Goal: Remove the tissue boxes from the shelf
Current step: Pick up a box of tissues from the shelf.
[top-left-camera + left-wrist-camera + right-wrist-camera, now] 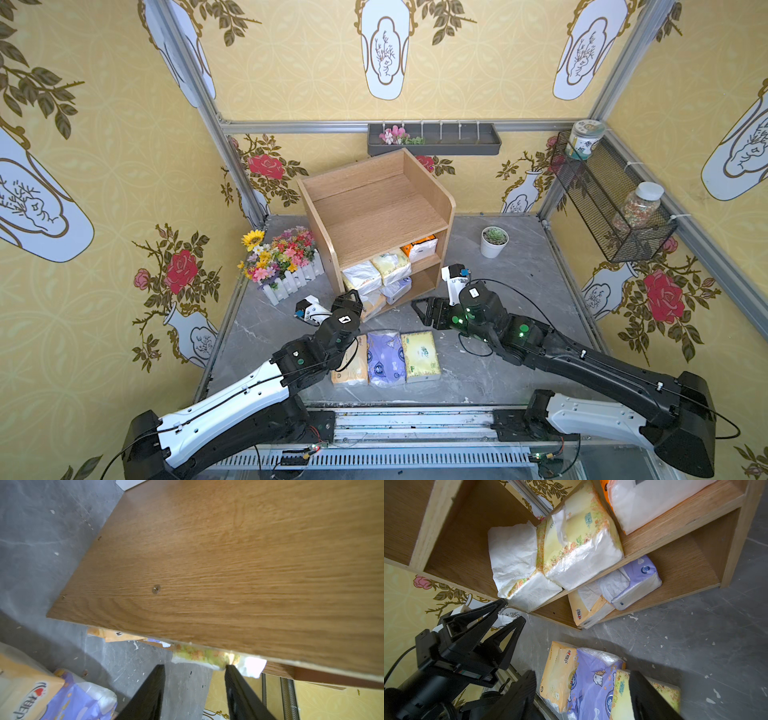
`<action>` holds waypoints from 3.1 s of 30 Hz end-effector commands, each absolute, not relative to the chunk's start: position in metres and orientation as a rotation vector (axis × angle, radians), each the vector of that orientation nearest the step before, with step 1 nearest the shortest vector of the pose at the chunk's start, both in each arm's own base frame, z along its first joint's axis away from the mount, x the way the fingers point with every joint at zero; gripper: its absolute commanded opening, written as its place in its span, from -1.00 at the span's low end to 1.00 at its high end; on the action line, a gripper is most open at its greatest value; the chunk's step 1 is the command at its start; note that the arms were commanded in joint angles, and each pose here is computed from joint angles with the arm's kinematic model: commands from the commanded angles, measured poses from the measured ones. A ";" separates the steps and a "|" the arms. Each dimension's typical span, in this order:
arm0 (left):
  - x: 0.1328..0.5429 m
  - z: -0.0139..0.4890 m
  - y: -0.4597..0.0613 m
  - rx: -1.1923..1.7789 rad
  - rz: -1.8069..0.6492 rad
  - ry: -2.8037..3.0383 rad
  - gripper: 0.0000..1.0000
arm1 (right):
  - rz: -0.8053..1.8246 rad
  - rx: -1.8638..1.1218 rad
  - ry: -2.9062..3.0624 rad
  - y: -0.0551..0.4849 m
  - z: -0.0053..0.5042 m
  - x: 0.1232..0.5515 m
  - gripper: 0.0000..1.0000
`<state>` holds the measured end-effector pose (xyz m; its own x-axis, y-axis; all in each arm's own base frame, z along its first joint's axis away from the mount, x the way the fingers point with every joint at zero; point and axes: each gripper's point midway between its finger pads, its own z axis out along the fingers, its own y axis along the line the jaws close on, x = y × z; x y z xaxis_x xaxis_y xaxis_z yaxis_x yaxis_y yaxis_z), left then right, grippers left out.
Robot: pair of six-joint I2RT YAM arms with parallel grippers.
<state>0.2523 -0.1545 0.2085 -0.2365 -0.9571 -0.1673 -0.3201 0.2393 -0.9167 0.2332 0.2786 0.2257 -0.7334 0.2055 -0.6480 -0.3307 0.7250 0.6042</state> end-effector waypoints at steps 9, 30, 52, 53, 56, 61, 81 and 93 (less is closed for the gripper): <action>0.261 0.221 -0.158 -1.248 -1.090 1.611 0.19 | 0.942 -0.102 2.183 0.277 0.229 0.235 0.60; 0.265 0.196 -0.158 -1.409 -1.039 1.596 0.22 | 0.932 -0.098 2.181 0.271 0.230 0.233 0.60; 0.267 0.184 -0.158 -1.426 -1.016 1.604 -0.14 | 0.931 -0.108 2.203 0.273 0.229 0.233 0.55; 0.267 0.185 -0.158 -1.416 -1.014 1.607 -0.18 | 0.932 -0.110 2.204 0.273 0.230 0.233 0.55; 0.267 0.189 -0.158 -1.406 -1.008 1.617 -0.28 | 0.935 -0.110 2.202 0.274 0.230 0.233 0.54; 0.267 0.193 -0.159 -1.397 -1.009 1.617 -0.42 | 0.939 -0.108 2.205 0.274 0.230 0.234 0.53; 0.258 0.203 -0.163 -1.364 -1.092 1.666 -1.00 | 0.964 -0.106 2.199 0.277 0.231 0.233 0.53; 0.242 0.206 -0.179 -1.301 -1.214 1.794 -1.00 | 1.247 -0.002 2.184 0.312 0.256 0.240 0.85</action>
